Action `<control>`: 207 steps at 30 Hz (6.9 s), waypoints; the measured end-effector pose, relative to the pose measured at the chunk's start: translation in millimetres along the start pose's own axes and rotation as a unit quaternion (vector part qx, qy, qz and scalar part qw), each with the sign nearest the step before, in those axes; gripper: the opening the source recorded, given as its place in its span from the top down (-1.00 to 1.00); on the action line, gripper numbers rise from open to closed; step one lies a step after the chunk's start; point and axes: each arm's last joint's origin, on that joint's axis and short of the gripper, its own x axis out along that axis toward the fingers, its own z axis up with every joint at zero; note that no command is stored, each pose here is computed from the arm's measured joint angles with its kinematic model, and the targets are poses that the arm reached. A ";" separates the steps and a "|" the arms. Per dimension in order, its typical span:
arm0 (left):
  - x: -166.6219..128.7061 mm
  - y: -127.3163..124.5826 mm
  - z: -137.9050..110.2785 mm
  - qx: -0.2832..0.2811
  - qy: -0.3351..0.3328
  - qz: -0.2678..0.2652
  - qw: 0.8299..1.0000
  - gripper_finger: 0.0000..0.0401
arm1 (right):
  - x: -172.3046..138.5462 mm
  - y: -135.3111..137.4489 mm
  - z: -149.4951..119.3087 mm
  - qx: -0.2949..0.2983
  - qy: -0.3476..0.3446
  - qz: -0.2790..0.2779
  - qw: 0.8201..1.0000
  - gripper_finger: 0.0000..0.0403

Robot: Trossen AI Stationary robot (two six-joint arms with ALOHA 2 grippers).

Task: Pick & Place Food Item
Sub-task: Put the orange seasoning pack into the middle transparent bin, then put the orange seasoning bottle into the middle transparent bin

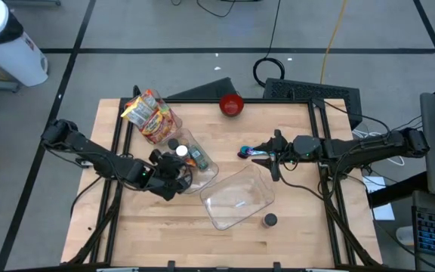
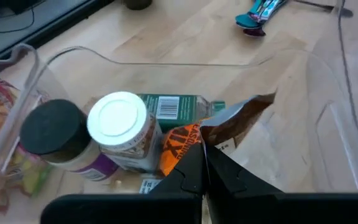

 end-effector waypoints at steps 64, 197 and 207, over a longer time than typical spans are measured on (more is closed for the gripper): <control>36.2 25.7 10.1 -0.072 0.057 0.015 0.996 0.85 | 0.0 0.2 -0.1 0.000 0.001 0.002 1.000 -0.05; 1.6 -46.9 66.5 -0.021 -0.285 -0.317 0.905 -0.40 | -37.4 121.2 -57.3 -0.068 -0.149 0.228 0.960 0.16; 46.7 -86.0 74.4 0.025 -0.289 -0.337 0.895 -0.40 | 8.3 74.3 -26.5 -0.037 -0.041 0.104 0.993 0.16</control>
